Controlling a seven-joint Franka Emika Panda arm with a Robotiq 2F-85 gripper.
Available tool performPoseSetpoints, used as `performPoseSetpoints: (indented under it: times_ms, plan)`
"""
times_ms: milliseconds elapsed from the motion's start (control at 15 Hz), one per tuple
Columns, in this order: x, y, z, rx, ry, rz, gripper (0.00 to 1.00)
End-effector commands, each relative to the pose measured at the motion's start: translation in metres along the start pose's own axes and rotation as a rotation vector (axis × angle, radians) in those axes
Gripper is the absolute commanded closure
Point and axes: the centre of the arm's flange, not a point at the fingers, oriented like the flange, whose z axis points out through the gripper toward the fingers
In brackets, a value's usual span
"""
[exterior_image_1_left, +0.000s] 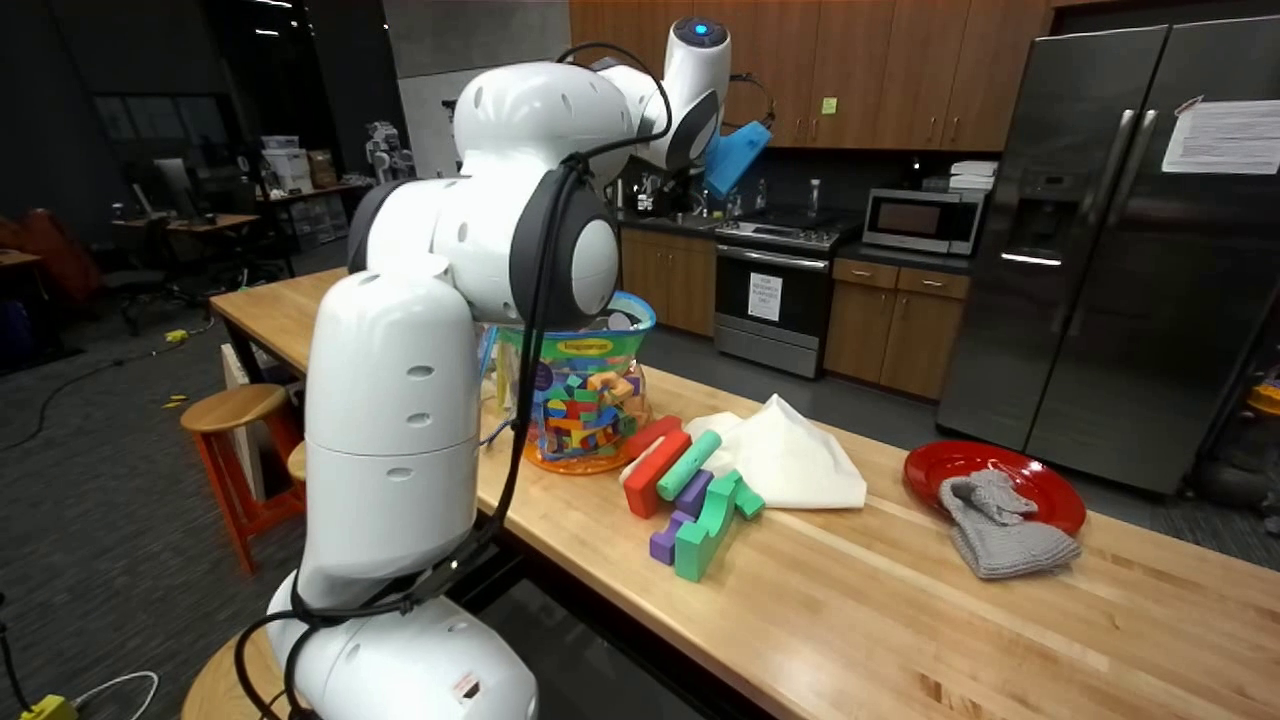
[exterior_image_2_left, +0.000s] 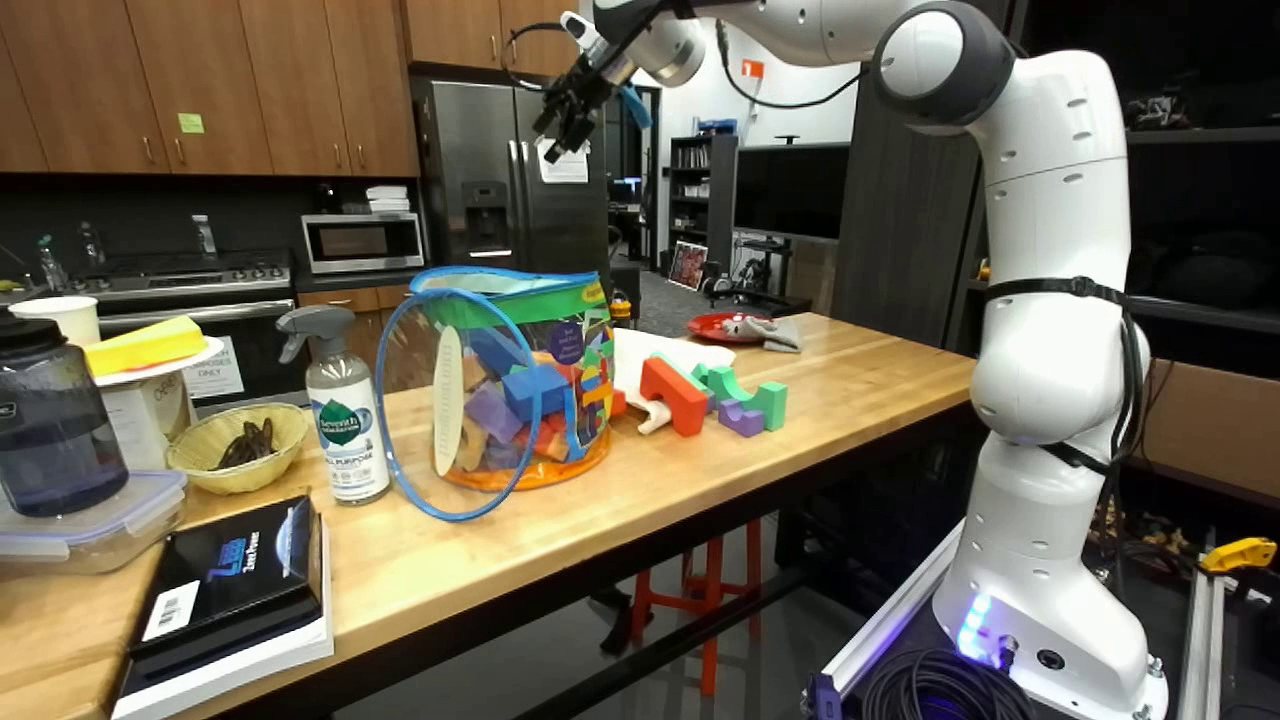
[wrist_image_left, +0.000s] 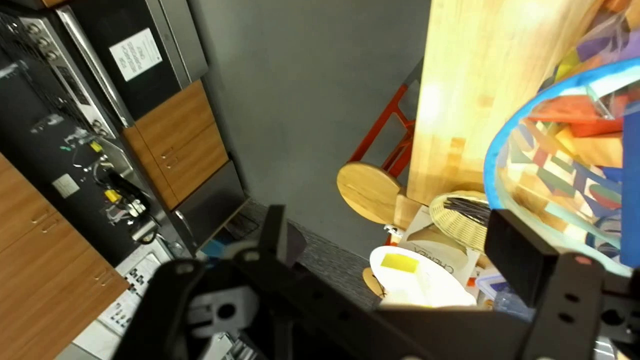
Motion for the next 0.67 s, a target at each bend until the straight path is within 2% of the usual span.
performPoseSetpoints:
  times_ms: [0,333,600]
  plan:
    - [0.034,-0.007,0.024,0.063,0.060,-0.082,0.00]
    - [0.070,-0.045,0.049,0.166,0.123,-0.152,0.00]
    - [0.088,-0.082,0.066,0.258,0.162,-0.162,0.00]
